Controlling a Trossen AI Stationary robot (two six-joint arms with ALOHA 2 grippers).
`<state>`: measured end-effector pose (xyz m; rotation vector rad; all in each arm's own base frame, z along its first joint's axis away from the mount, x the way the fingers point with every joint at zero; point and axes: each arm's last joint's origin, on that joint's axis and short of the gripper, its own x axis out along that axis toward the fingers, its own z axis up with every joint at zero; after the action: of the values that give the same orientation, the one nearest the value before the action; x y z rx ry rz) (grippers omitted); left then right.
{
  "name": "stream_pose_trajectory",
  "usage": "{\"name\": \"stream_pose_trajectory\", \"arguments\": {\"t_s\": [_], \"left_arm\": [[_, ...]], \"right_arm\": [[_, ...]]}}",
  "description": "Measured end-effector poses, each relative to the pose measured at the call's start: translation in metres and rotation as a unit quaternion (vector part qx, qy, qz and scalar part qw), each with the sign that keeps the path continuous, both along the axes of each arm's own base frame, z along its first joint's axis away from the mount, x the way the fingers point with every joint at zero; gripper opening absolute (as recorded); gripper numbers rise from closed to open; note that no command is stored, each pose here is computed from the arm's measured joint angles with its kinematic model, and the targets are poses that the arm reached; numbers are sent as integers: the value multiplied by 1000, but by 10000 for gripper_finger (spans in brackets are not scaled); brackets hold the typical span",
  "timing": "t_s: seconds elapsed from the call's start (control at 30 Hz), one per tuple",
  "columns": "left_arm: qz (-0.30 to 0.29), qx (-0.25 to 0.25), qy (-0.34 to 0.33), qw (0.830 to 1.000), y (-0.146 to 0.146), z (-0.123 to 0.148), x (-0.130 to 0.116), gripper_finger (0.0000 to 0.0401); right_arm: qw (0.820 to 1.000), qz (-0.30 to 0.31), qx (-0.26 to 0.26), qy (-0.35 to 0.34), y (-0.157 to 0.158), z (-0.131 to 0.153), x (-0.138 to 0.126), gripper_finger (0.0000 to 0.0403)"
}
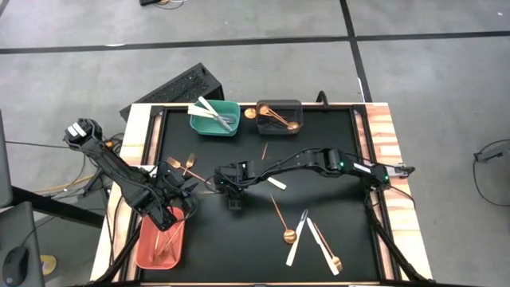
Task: Sort silverware by color (type)
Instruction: Put the gold fork into the orange bin
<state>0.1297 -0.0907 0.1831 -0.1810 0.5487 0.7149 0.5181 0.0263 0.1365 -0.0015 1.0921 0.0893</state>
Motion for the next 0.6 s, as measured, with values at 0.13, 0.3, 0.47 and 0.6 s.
{"name": "stream_pose_trajectory", "arguments": {"t_s": [0.13, 0.3, 0.47, 0.6], "left_arm": [[-1, 2, 1, 1000, 0, 0, 0, 153], [-23, 66, -15, 997, -1, 3, 4, 153], [-70, 79, 16, 994, -2, 6, 24, 153], [-126, 76, 41, 988, -3, 6, 47, 153]], "right_arm": [[1000, 19, -2, 14, 1, 10, -6, 25], [996, 84, 1, 18, 3, 47, -21, 22], [997, 79, -12, -20, 3, 73, -23, 22], [996, 80, -14, -40, 9, 74, -20, 22]]}}
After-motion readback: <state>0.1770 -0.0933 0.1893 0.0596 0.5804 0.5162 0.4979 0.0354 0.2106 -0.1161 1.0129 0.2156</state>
